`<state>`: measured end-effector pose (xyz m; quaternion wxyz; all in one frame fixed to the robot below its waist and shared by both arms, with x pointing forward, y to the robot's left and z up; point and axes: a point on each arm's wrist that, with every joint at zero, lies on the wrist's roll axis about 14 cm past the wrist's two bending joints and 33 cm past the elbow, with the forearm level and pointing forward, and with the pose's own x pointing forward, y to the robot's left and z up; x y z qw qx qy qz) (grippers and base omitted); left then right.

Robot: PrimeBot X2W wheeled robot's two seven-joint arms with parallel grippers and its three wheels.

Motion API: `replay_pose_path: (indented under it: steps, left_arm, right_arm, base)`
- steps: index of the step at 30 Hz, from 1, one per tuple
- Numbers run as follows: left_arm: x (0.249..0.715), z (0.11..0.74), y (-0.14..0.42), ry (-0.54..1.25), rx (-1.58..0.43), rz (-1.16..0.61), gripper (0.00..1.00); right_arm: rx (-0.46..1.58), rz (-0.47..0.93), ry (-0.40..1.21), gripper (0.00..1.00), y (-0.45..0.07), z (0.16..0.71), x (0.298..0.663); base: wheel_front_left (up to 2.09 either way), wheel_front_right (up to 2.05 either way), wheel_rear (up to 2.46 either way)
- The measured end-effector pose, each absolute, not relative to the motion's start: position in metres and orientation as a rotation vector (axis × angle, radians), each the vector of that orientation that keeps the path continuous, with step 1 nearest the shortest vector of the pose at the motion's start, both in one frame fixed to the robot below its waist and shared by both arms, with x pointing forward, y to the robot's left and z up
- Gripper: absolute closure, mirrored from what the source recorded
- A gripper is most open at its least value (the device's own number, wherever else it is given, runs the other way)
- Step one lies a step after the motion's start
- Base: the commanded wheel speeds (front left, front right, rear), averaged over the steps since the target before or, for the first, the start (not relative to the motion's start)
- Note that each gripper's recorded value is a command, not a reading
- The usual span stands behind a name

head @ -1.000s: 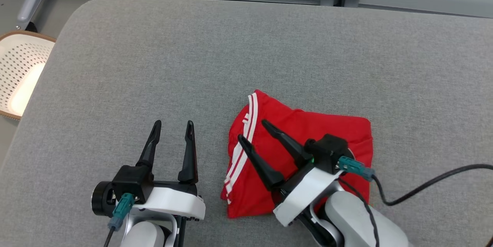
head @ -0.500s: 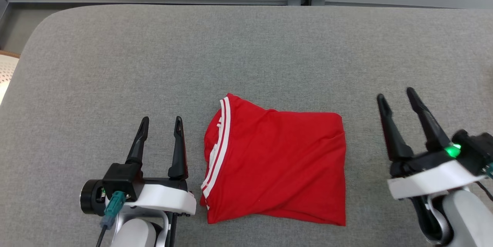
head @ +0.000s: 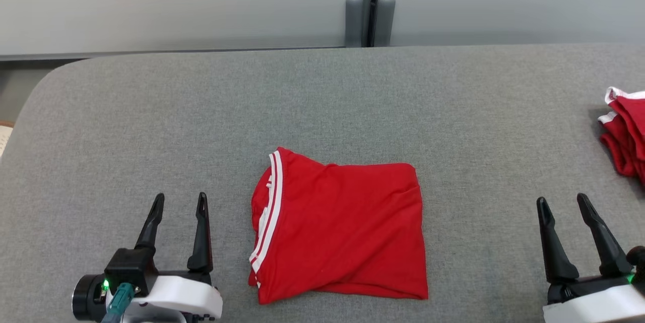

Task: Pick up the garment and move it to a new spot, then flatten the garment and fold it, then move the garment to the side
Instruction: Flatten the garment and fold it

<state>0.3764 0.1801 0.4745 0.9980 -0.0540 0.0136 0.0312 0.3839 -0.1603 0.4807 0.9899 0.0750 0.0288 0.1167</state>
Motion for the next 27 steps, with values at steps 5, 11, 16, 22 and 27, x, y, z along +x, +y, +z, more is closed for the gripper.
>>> replay_pose_path:
  steps: [5, 11, 16, 22, 27]
  left_arm:
    - [0.36, 0.475, 0.186, 0.029, -0.096, 0.06, 0.0]
    - [0.347, 0.477, 0.187, 0.027, -0.092, 0.047, 0.0]
    - [0.339, 0.477, 0.188, 0.03, -0.091, 0.046, 0.0]
    - [0.338, 0.477, 0.189, 0.035, -0.09, 0.047, 0.0]
    - [0.337, 0.475, 0.189, 0.045, -0.095, 0.048, 0.0]
  right_arm:
    - [0.136, 0.207, 0.067, 0.0, -0.164, 0.487, 0.362]
    - [0.114, 0.176, 0.072, 0.0, -0.168, 0.493, 0.342]
    - [0.106, 0.169, 0.073, 0.0, -0.167, 0.497, 0.33]
    - [0.091, 0.169, 0.076, 0.0, -0.167, 0.499, 0.328]
    - [0.081, 0.165, 0.079, 0.0, -0.169, 0.499, 0.328]
  base:
    - [0.0, 0.0, 0.0]
    - [0.0, 0.0, 0.0]
    - [0.0, 0.0, 0.0]
    - [0.0, 0.0, 0.0]
    - [0.0, 0.0, 0.0]
